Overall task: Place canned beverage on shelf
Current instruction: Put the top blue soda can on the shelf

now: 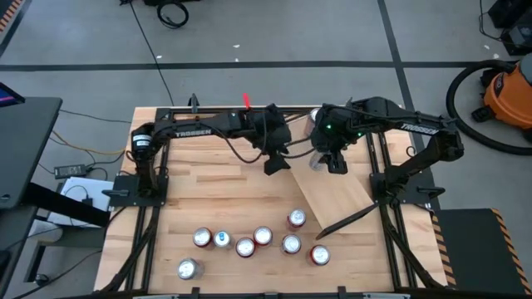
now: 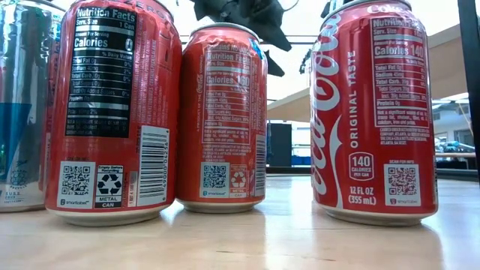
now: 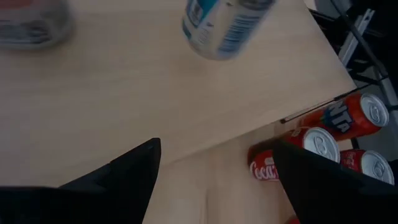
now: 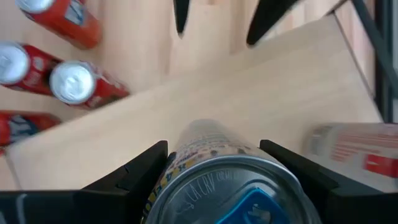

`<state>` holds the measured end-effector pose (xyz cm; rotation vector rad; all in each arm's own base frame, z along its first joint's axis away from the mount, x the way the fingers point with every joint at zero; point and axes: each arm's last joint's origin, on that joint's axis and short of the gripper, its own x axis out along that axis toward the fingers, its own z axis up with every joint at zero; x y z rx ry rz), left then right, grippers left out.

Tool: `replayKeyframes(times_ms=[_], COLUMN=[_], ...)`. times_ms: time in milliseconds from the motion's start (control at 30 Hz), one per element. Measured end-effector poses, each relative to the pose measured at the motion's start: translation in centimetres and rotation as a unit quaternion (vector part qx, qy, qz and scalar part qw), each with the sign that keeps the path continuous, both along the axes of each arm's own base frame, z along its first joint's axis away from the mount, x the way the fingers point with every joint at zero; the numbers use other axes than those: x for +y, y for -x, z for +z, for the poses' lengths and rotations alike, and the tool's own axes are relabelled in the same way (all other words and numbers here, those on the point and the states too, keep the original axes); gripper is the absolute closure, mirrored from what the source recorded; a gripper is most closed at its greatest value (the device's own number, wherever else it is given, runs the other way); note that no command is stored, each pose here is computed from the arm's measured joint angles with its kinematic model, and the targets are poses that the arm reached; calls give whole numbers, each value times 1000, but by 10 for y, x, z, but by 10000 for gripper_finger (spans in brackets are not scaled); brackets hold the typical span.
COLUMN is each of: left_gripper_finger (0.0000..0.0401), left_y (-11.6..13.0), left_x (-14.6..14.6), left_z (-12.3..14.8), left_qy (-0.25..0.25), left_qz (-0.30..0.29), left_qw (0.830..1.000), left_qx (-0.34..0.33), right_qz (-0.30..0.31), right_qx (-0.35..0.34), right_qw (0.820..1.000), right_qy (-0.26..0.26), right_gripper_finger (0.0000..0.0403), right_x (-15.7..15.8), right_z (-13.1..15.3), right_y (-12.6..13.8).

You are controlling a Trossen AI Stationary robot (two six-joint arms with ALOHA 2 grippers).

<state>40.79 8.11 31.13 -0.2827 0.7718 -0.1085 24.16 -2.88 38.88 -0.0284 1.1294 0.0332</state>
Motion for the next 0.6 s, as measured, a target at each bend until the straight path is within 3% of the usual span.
replayKeyframes(times_ms=[333,600], left_gripper_finger=[83,83], left_y=[21,29], left_x=[2,2], left_z=[29,34], left_qy=[-27,-55], left_qz=[28,40], left_qw=[999,998], left_qx=[-17,-5], right_qz=[-6,-21], right_qx=[2,13], right_qw=[999,999], right_qy=[39,40], right_gripper_finger=[153,153], right_x=[-30,-42], right_z=[0,-4], right_y=[5,9])
